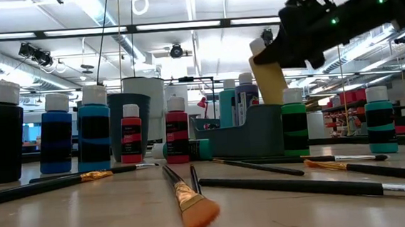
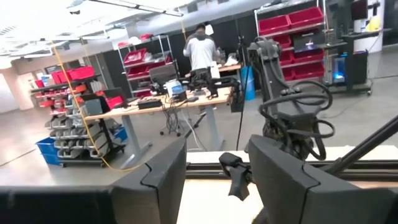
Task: Pick & Place Paint Supplies
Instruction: Put the large yellow paint bottle into the blue bin, then put the red paint bottle into the blue bin
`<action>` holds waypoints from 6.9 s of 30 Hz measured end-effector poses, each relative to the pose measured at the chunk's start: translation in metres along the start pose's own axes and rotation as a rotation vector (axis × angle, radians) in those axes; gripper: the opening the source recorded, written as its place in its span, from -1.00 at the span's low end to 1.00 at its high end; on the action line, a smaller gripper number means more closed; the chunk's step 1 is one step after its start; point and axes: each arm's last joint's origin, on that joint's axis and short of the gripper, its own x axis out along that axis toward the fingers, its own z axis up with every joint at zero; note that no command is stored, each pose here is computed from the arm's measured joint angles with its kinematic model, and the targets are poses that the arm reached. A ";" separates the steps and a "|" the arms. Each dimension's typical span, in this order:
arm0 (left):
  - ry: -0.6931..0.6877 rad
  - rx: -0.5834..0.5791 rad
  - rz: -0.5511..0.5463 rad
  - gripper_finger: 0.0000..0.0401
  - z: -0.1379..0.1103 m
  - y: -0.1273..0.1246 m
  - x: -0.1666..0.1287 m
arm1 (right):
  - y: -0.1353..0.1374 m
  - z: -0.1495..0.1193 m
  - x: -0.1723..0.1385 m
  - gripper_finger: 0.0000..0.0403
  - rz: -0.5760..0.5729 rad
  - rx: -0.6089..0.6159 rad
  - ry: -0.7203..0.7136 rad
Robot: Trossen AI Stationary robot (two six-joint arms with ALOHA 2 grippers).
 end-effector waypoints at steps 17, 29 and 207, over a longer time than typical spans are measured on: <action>0.035 0.018 0.008 -0.09 -0.004 0.001 0.001 | -0.023 -0.047 -0.015 0.12 0.035 0.167 -0.088; 0.049 0.038 0.042 -0.09 -0.007 0.009 0.005 | -0.025 -0.068 0.004 0.12 -0.030 0.188 -0.082; 0.720 -0.126 0.092 -0.24 -0.184 0.039 0.103 | -0.003 0.007 -0.070 0.31 0.445 0.102 -0.481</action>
